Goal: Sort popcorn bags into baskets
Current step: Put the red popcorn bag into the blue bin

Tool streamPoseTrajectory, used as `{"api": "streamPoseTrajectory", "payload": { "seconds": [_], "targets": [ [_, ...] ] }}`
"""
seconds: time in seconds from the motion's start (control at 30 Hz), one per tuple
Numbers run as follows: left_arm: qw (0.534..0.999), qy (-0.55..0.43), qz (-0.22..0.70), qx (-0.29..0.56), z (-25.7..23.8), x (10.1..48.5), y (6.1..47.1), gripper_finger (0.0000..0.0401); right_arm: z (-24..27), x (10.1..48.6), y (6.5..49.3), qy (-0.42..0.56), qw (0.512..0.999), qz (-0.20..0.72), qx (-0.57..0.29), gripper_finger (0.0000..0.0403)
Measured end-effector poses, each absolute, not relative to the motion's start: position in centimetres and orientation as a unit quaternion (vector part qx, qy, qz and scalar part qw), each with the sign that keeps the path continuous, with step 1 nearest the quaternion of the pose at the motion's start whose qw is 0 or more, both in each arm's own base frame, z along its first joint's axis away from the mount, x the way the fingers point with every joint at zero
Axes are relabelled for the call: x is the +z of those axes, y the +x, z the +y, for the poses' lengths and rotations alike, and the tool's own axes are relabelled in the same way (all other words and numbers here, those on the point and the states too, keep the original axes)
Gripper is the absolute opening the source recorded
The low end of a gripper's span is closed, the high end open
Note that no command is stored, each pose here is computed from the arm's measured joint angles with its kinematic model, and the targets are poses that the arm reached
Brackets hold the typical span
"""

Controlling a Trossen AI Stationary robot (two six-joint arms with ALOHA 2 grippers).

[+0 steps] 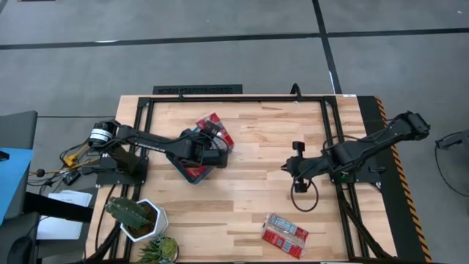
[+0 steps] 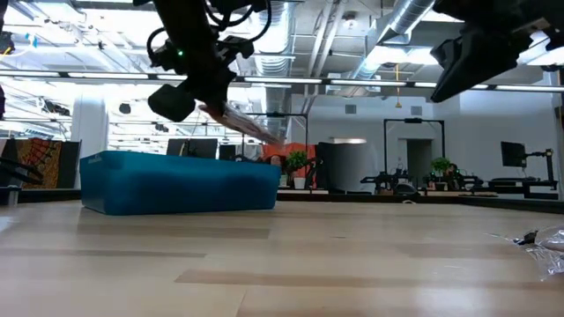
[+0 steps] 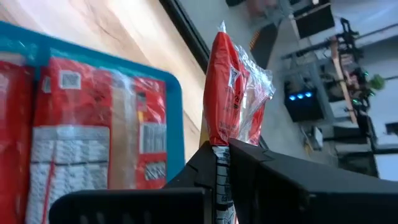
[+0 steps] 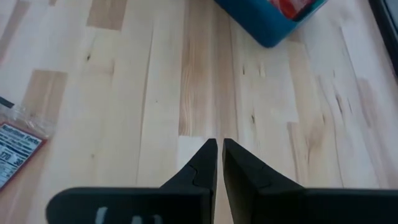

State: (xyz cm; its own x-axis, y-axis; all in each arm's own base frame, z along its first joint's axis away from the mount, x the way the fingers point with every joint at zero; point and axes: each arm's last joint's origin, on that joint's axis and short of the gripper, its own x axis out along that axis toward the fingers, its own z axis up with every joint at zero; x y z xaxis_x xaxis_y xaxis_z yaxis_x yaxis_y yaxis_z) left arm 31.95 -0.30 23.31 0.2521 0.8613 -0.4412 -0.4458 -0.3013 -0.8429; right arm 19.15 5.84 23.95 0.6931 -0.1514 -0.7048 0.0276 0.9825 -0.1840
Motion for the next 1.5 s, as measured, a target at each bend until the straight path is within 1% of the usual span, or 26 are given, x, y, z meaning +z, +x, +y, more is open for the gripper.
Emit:
{"api": "streamPoseTrajectory", "payload": {
  "seconds": [0.27,0.57,0.8,1.03,1.07,1.13,1.23,1.33,1.4,1.5],
  "targets": [
    [0.555,-0.553,-0.162,0.6,0.0,22.7,31.8,0.0008,6.0,23.6,19.5,-0.082,0.913,0.396,-0.05,0.0051],
    [0.549,-0.547,-0.147,0.615,0.4,22.3,31.6,0.0028,6.0,23.6,19.5,-0.078,0.913,0.396,-0.051,0.0051],
    [0.556,-0.539,-0.147,0.616,0.5,22.4,31.7,0.0065,6.0,23.6,19.5,-0.075,0.914,0.396,-0.052,0.0051],
    [0.574,-0.538,-0.105,0.608,-0.3,22.9,31.5,0.0125,6.2,23.5,19.4,-0.054,0.914,0.402,-0.028,0.0051],
    [0.58,-0.541,-0.088,0.603,-0.7,23.1,31.5,0.0135,6.4,23.5,19.4,-0.047,0.914,0.403,-0.016,0.0051],
    [0.606,-0.544,-0.052,0.578,-1.7,23.7,32.0,0.0153,7.0,23.5,19.3,-0.037,0.913,0.406,0.017,0.0051],
    [0.665,-0.544,0.022,0.511,-3.5,24.6,32.9,0.0172,8.4,23.6,18.9,-0.027,0.913,0.401,0.065,0.0051],
    [0.723,-0.551,0.073,0.41,-5.6,25.6,34.3,0.018,9.8,23.0,18.3,-0.02,0.914,0.393,0.097,0.0051],
    [0.755,-0.551,0.085,0.344,-6.9,26.4,34.9,0.018,10.8,22.7,17.9,-0.013,0.914,0.387,0.117,0.0051],
    [0.782,-0.548,0.089,0.283,-8.4,27.2,35.3,0.0179,12.3,22.0,17.3,0.007,0.916,0.373,0.146,0.0051]
  ]
}}
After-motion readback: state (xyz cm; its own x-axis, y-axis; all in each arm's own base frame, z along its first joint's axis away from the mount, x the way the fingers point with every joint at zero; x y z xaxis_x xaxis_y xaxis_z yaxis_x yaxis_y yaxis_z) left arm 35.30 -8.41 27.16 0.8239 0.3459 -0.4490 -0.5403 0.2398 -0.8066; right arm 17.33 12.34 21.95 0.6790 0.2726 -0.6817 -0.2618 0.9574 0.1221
